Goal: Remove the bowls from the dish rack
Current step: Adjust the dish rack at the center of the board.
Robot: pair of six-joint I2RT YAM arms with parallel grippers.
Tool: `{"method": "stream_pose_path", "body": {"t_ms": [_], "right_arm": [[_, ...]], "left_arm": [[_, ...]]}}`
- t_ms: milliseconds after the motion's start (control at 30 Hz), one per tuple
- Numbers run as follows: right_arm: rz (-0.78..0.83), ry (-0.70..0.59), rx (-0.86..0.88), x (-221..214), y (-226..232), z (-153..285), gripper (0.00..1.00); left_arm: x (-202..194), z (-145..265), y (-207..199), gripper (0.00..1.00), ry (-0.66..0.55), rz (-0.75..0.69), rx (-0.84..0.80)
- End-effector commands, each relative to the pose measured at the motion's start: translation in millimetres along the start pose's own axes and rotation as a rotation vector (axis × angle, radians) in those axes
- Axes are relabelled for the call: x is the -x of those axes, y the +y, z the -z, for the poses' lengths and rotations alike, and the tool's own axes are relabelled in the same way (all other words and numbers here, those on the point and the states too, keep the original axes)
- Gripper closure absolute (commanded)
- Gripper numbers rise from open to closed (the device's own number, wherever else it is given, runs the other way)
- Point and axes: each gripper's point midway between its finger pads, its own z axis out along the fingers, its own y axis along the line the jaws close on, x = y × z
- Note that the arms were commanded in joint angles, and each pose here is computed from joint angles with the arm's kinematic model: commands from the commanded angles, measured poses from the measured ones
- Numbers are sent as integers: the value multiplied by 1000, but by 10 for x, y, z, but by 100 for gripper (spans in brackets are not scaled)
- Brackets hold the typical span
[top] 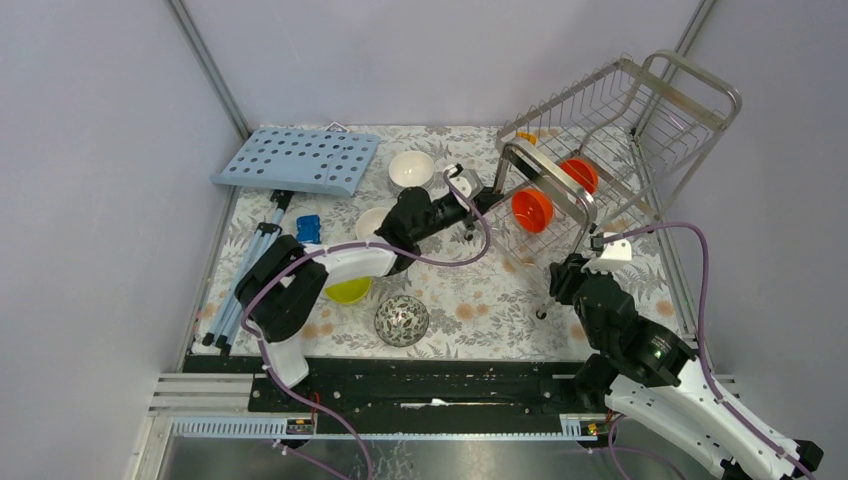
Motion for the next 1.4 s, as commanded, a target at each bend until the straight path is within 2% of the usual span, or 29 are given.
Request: {"method": "stream_pose_path", "body": {"t_ms": [0, 367, 633, 967, 1233, 1367], "right_arm": [[-110, -42, 10, 208, 90, 14, 68], [-66, -69, -47, 305, 71, -70, 67], [-62, -81, -165, 236, -80, -164, 60], [-45, -81, -244, 132, -179, -242, 40], [-64, -65, -251, 86, -239, -188, 22], [-80, -41, -221, 103, -246, -81, 13]], "left_arm": [[369, 162, -37, 100, -85, 65, 30], [528, 415, -287, 100, -45, 25, 75], [368, 408, -714, 100, 40, 50, 41], [195, 276, -1191, 100, 102, 115, 20], [65, 101, -1293, 100, 123, 275, 93], [68, -11, -1360, 100, 121, 311, 102]]}}
